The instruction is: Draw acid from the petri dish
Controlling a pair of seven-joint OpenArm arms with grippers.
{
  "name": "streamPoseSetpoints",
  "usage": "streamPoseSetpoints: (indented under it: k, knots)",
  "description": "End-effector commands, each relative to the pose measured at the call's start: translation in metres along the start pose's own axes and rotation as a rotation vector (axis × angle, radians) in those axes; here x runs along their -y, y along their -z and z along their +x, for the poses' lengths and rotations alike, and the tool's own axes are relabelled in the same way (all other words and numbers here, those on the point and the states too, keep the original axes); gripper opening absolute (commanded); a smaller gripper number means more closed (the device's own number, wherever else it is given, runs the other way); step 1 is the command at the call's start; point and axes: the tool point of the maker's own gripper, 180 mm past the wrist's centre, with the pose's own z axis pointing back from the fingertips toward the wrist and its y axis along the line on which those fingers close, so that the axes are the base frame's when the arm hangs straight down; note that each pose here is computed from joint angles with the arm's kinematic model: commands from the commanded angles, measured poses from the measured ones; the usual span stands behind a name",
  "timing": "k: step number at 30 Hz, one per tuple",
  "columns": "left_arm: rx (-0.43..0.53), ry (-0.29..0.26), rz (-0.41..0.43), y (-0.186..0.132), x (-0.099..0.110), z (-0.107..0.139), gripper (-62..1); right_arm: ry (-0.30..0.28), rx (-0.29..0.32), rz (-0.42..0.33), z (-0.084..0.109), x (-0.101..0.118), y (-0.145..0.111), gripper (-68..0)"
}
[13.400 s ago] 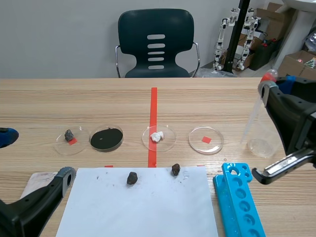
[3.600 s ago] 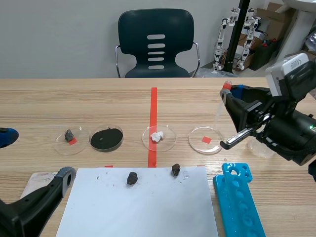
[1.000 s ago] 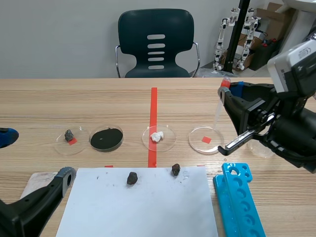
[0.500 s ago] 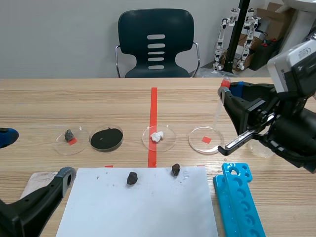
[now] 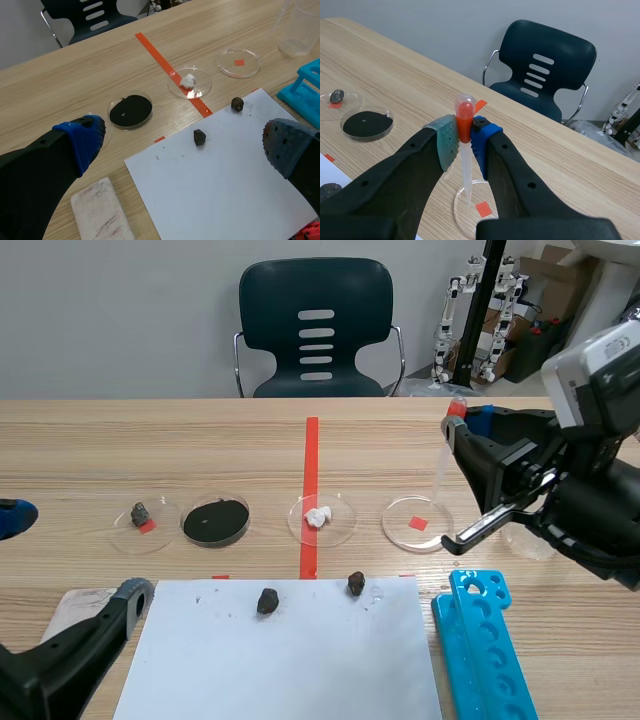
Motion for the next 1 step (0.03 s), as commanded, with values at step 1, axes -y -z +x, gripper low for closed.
streamPoseSetpoints:
  k: [1]
  knots:
    - [0.018,0.0,0.005,0.0,-0.0018,0.0044,1.4,-0.014,0.029,-0.003,0.0097,0.0048,0.0014,-59.4]
